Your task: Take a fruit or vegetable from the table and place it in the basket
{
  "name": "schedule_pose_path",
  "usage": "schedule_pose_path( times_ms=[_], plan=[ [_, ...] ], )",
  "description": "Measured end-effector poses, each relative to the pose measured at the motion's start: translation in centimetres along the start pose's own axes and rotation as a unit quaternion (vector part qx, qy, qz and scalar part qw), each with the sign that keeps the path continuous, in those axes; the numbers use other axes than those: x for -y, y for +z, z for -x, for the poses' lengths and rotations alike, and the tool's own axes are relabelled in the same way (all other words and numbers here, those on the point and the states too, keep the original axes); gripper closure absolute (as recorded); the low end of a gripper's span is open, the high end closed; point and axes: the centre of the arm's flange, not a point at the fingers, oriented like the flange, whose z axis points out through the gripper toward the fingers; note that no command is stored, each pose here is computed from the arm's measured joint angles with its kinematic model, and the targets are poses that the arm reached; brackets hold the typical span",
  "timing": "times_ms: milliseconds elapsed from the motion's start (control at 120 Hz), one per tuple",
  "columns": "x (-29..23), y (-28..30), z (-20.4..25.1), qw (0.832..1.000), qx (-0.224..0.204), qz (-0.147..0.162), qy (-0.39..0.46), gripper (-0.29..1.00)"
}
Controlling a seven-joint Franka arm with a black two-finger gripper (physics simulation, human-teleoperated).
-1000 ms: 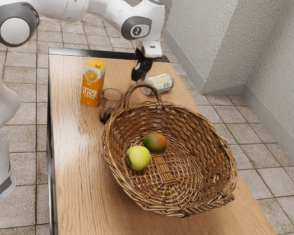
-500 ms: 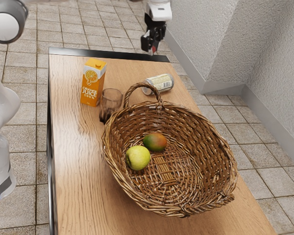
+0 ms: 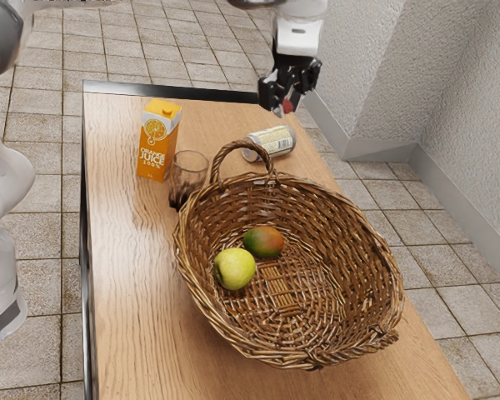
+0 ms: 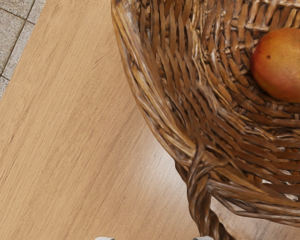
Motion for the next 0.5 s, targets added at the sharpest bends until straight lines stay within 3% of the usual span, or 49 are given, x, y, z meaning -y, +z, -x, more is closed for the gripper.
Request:
schedule_pose_path(
  times_ms=[192, 500],
  plan=[
    [-3.6, 0.1, -4.9, 0.999, 0.0, 0.012, 0.042, 0.53],
    [-7.3, 0.9, -9.2, 0.997, 0.005, 0.027, 0.069, 0.53]
  ],
)
